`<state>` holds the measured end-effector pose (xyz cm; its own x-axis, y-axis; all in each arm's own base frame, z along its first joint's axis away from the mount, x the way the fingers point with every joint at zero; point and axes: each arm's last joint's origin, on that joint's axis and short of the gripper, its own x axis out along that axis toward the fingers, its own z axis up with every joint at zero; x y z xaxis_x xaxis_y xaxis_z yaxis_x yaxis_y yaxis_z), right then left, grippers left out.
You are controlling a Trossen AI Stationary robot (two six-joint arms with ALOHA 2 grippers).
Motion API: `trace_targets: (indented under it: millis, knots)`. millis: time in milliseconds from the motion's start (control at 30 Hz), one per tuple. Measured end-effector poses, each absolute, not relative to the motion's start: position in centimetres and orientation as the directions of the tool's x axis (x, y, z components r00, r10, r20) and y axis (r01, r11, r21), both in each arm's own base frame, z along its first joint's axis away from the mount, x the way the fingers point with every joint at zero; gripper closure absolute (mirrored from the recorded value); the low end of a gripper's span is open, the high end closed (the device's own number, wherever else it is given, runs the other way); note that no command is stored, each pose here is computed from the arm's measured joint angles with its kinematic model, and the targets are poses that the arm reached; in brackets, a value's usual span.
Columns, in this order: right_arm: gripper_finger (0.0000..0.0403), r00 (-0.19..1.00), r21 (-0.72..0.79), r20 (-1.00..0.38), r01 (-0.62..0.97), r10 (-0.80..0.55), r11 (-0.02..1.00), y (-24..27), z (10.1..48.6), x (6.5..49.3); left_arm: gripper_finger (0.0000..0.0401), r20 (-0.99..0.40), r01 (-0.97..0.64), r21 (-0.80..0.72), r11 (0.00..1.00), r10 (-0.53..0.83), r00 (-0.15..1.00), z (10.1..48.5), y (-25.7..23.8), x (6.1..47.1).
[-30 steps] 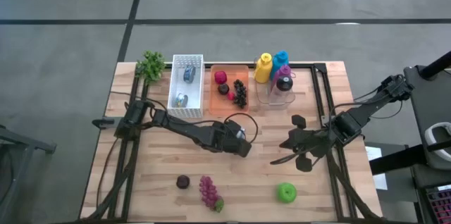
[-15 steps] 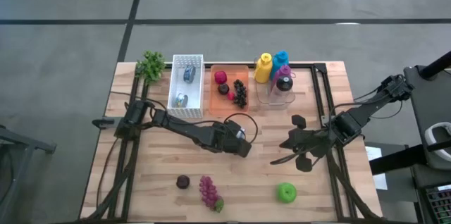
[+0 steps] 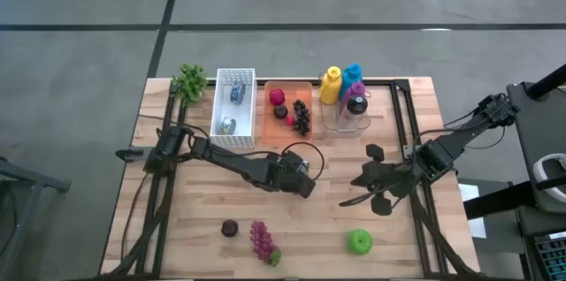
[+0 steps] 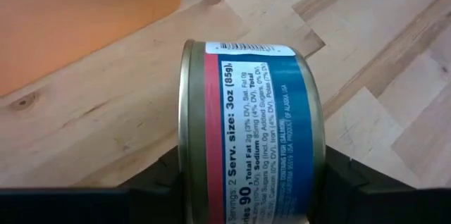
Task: Pick & Place Food Item
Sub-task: Put the blue tuna can into the white bin
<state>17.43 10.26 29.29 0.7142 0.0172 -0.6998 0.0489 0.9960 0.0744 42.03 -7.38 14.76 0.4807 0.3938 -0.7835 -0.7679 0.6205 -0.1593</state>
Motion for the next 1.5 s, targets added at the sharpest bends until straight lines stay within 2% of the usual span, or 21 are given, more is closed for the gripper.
trace_targets:
  millis: [400, 700, 1000, 1233, 1500]
  knots:
    - [0.0394, 0.714, 0.074, -0.7, 0.049, 0.017, 0.996, 10.3, 29.3, 17.4, 0.0215, -0.786, -0.767, -0.162, 0.621, 0.388, 0.481, 15.8, -7.2, 41.7]
    - [0.0394, 0.714, 0.075, -0.7, 0.049, 0.017, 0.996, 10.3, 29.3, 17.4, 0.0215, -0.752, -0.764, -0.228, 0.603, 0.39, 0.532, 22.0, -6.4, 39.6]
    - [0.0394, 0.715, 0.075, -0.699, 0.049, 0.017, 0.996, 10.2, 29.3, 17.4, 0.0215, -0.73, -0.807, -0.272, 0.524, 0.434, 0.528, 29.1, -4.4, 34.6]
    - [0.0394, 0.714, 0.075, -0.7, 0.049, 0.018, 0.996, 10.2, 29.3, 17.4, 0.0215, -0.749, -0.869, -0.246, 0.43, 0.486, 0.452, 32.0, -2.1, 30.9]
    - [0.0394, 0.715, 0.075, -0.699, 0.049, 0.018, 0.996, 10.2, 29.3, 17.4, 0.0215, -0.8, -0.944, -0.123, 0.306, 0.532, 0.277, 32.0, 1.3, 28.9]
